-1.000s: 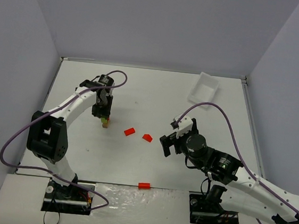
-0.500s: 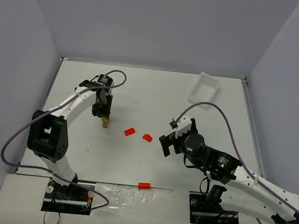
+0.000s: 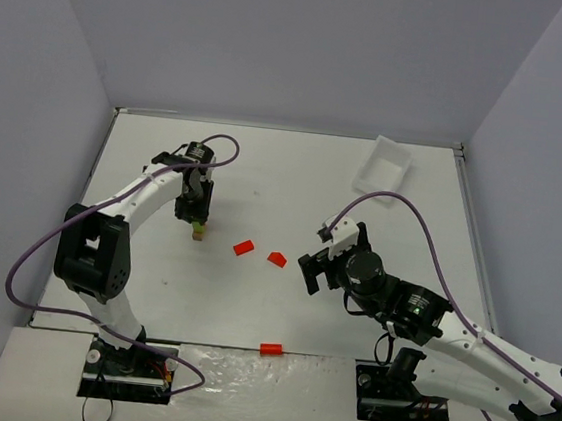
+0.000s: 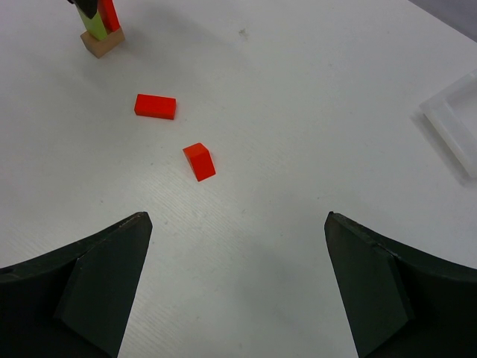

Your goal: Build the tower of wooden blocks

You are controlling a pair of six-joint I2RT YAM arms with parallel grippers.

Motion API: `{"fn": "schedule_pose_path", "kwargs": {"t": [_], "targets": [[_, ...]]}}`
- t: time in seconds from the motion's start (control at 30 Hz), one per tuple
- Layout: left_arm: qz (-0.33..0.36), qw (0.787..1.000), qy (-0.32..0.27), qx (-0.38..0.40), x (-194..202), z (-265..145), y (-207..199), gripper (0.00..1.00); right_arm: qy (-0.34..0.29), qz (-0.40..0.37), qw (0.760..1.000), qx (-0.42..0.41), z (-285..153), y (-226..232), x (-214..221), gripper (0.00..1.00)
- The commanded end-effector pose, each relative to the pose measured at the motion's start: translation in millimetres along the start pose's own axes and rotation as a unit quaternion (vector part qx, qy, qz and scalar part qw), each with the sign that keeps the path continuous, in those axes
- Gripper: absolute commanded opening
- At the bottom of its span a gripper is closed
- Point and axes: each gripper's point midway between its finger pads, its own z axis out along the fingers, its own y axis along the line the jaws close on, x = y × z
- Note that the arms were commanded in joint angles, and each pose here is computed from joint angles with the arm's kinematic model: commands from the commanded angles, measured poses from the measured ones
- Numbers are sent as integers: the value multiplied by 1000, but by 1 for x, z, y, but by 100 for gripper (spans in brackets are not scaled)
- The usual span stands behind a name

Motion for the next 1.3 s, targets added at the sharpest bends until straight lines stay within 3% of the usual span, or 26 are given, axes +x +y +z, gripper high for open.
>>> {"fn": "schedule_pose_path", "kwargs": {"t": [0.0, 0.6, 0.97, 1.27], "targets": [[-4, 1000, -20, 0, -10, -5, 2, 0, -24, 11, 1000, 15, 2, -6, -19, 100], [3, 1000, -20, -4, -12, -3, 4, 2, -21, 12, 1000, 13, 3, -4, -17, 100], [6, 1000, -22, -4, -14, -4, 4, 12, -17, 12, 1000, 11, 5, -3, -16, 100], [6, 1000, -21, -4, -13, -4, 4, 13, -15, 13, 1000, 9, 6, -2, -15, 100]]}}
